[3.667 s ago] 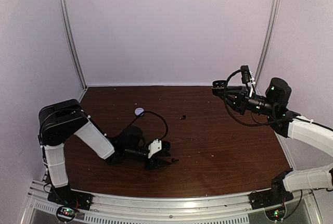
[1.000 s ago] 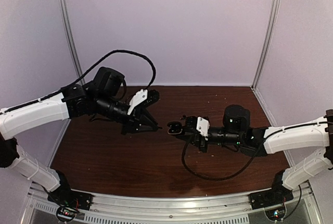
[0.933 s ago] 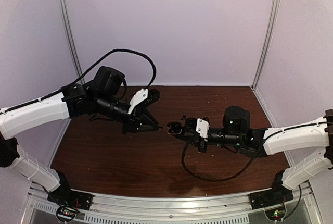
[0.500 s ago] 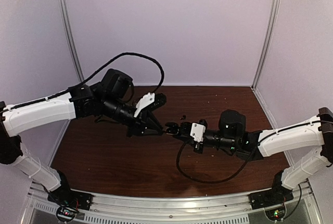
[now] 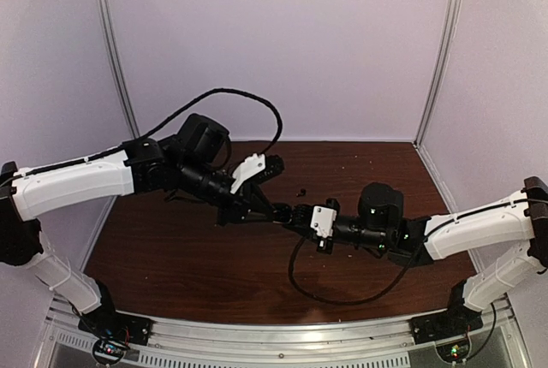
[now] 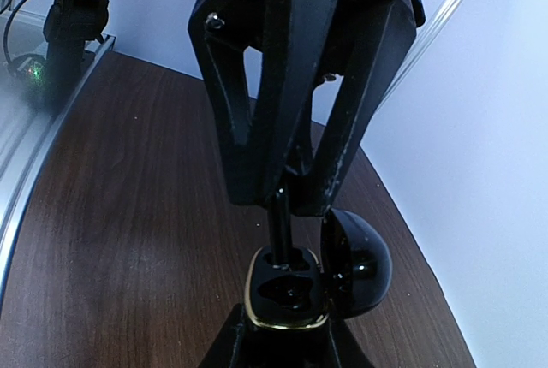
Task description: Insert the wireless bluetooth earbuds into the charging case
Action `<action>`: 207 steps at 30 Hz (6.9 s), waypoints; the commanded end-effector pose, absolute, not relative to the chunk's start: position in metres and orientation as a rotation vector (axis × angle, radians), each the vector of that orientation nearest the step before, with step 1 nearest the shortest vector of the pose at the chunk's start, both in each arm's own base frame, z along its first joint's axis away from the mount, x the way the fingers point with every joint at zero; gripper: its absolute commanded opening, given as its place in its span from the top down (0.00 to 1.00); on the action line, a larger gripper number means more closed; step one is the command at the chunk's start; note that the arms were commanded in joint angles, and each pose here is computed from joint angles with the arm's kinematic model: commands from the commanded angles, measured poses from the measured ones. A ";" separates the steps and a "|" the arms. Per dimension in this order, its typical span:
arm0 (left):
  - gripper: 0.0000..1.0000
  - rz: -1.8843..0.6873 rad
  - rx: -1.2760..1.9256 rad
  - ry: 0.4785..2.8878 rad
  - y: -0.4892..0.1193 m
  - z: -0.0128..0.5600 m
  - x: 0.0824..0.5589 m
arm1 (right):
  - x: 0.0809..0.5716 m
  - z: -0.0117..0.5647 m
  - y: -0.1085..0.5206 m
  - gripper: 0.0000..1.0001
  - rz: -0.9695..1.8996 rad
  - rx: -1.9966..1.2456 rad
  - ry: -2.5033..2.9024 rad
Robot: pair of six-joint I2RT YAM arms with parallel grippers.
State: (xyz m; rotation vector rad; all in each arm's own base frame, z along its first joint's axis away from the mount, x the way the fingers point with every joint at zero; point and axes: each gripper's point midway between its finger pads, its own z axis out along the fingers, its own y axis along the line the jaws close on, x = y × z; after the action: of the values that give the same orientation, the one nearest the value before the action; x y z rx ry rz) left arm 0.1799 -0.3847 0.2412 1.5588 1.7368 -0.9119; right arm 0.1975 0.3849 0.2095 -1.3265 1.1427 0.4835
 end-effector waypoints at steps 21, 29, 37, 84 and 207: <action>0.96 -0.799 1.546 1.820 -0.397 0.227 0.195 | 0.198 0.217 0.390 1.00 0.463 -1.309 1.125; 0.97 -0.801 1.556 1.817 -0.400 0.227 0.192 | 0.198 0.216 0.391 1.00 0.463 -1.312 1.128; 0.97 -0.819 1.579 1.776 -0.405 0.235 0.184 | 0.199 0.216 0.392 1.00 0.463 -1.307 1.138; 1.00 -0.756 1.572 1.729 -0.395 0.260 0.178 | 0.194 0.226 0.379 1.00 0.479 -1.249 1.110; 0.62 -0.515 1.559 2.010 -0.404 0.220 0.208 | 0.182 0.237 0.363 1.00 0.754 -0.994 1.065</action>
State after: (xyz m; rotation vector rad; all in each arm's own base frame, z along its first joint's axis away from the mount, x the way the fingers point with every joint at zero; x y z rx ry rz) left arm 0.1926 -0.4113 0.2156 1.6255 1.9941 -0.5860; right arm 0.1905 0.3676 0.1993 -1.0615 1.1865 0.7039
